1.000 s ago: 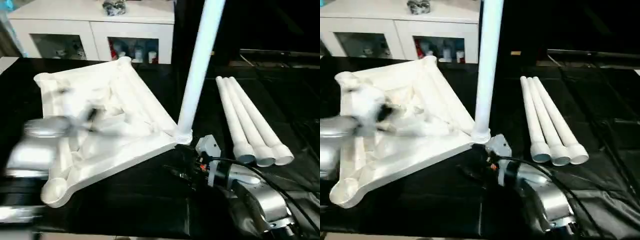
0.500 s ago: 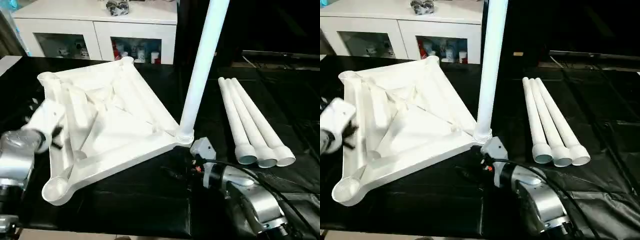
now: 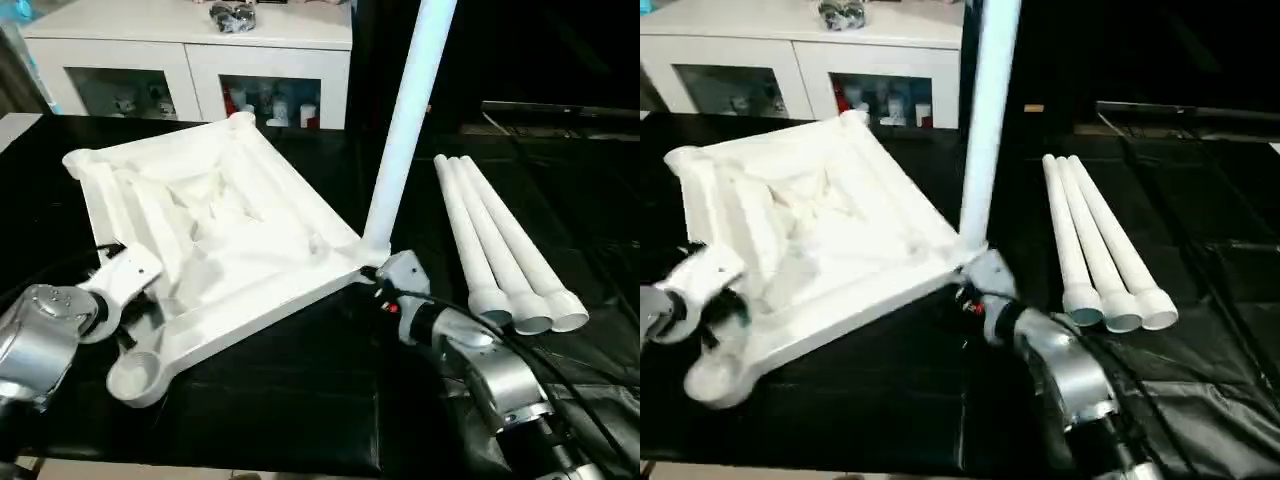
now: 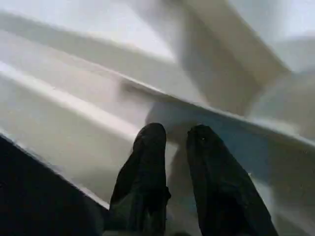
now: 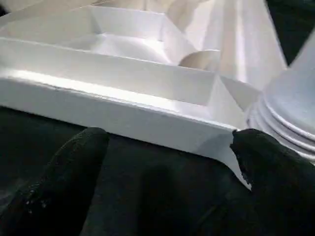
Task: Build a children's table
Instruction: Rotate table base
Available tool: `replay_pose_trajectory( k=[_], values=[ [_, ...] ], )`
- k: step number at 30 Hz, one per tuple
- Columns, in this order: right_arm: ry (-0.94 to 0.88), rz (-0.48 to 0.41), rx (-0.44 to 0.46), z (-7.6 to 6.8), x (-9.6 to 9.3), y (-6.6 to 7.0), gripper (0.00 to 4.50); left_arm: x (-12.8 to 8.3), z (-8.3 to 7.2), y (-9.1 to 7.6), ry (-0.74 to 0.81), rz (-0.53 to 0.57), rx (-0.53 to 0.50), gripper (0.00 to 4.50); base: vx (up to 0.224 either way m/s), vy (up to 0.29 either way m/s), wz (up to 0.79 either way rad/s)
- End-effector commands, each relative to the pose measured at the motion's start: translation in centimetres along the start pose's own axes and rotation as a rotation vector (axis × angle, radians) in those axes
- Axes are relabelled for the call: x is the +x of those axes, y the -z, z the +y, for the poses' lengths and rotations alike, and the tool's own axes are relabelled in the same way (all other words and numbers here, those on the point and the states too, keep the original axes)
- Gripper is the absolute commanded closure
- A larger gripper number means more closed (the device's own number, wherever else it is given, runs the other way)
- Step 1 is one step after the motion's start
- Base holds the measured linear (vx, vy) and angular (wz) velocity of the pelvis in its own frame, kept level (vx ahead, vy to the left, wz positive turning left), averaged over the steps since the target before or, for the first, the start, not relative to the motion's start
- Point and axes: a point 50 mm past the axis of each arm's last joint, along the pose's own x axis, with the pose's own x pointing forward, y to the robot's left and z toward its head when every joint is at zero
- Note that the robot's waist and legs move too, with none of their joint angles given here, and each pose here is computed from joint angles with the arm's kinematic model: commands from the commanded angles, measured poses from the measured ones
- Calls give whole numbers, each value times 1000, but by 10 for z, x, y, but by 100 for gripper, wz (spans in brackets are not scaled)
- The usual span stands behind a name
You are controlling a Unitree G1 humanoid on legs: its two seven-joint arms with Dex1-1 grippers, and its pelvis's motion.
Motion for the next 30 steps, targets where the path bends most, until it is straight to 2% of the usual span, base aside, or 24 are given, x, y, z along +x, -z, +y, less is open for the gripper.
replay_pose_trajectory(
  k=[1,3,5,6,7,9,10,14,15,16,20,24,26,30],
  values=[
    [52,-1,-10,-9,0,-3,0,3,-17,3,134,19,20,355,0,0,0],
    [64,1,-12,-11,0,-3,0,2,-22,3,181,15,52,355,0,0,0],
    [82,2,-13,-14,2,-3,0,-1,-33,-1,293,-28,115,355,0,0,0],
    [82,2,-13,-14,2,-3,0,-1,-33,-1,293,-28,115,355,0,0,0],
    [92,3,-16,-16,4,-3,0,-8,-49,-6,442,-71,150,355,0,0,0],
    [99,4,-21,-17,5,-3,0,-14,-63,-7,569,-89,183,355,0,0,0],
    [100,4,-21,-17,5,-3,0,-14,-63,-7,571,-90,183,355,0,0,0],
    [109,5,-25,-19,7,-4,0,-11,-80,-17,661,-137,201,355,0,0,0],
    [109,5,-25,-19,7,-4,0,-11,-80,-17,661,-137,201,355,0,0,0],
    [110,5,-26,-19,7,-4,0,-8,-86,-27,686,-190,193,355,0,0,0],
    [110,6,-28,-19,7,-3,0,-4,-93,-38,703,-250,184,355,0,0,0],
    [114,2,-25,-19,8,-3,0,12,-102,-62,663,-336,164,355,0,0,0],
    [115,-1,-24,-19,8,-4,0,15,-103,-66,653,-343,151,355,0,0,0],
    [119,-9,-16,-17,9,-5,0,29,-99,-85,550,-412,143,355,0,0,0]
  ],
)
